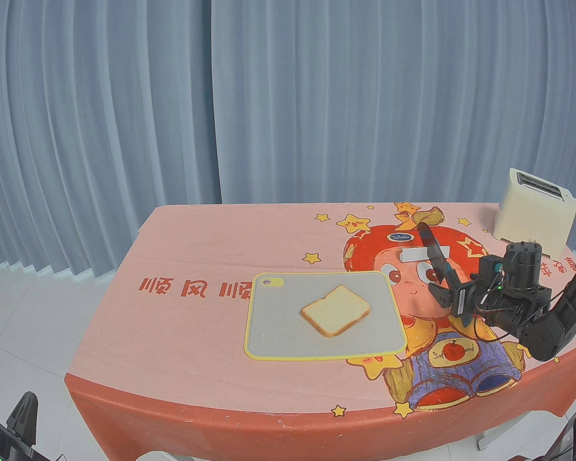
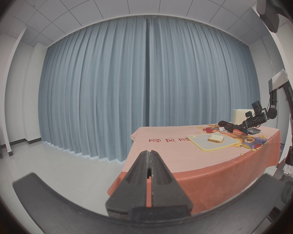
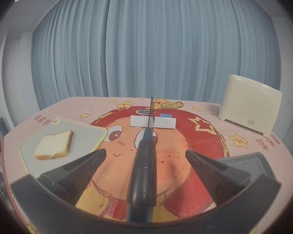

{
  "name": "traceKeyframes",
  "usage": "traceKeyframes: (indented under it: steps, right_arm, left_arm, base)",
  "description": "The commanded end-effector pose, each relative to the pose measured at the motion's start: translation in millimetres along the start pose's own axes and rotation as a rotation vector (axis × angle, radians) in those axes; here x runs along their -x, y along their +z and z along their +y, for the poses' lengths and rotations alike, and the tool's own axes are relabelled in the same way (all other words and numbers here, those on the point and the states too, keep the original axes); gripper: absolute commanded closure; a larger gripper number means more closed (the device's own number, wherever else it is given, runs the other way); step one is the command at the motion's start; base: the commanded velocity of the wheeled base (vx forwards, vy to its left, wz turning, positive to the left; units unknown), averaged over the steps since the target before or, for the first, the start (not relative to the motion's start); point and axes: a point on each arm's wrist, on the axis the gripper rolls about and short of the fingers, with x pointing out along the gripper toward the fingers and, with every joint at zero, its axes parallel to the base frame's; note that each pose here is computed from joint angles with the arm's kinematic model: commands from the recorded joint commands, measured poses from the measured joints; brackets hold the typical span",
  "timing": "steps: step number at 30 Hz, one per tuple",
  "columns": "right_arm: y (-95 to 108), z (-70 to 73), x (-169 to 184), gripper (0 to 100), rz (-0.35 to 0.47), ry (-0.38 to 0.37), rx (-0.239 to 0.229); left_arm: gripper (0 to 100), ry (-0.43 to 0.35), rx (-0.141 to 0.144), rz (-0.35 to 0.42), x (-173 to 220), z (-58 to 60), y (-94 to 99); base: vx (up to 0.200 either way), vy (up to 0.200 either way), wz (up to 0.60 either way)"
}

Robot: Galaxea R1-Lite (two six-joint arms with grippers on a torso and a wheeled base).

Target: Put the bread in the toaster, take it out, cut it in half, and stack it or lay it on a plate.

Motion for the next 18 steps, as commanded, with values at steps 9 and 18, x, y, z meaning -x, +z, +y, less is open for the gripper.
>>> traceKeyframes:
  steps: [9, 18]
  right_arm:
    - [-1.4, 2.0, -1.2, 0, 0.006, 0.006, 0.003]
    - [0.6, 8.4, 0.8, 0, -0.006, -0.04, 0.019]
  left_arm:
    - [100, 0.0, 0.0, 0.017, -1.3, 0.0, -4.9]
    - [100, -0.001, 0.0, 0.017, -1.3, 0.0, -4.9]
  base:
    - [0.0, 0.0, 0.0]
    - [0.0, 0.0, 0.0]
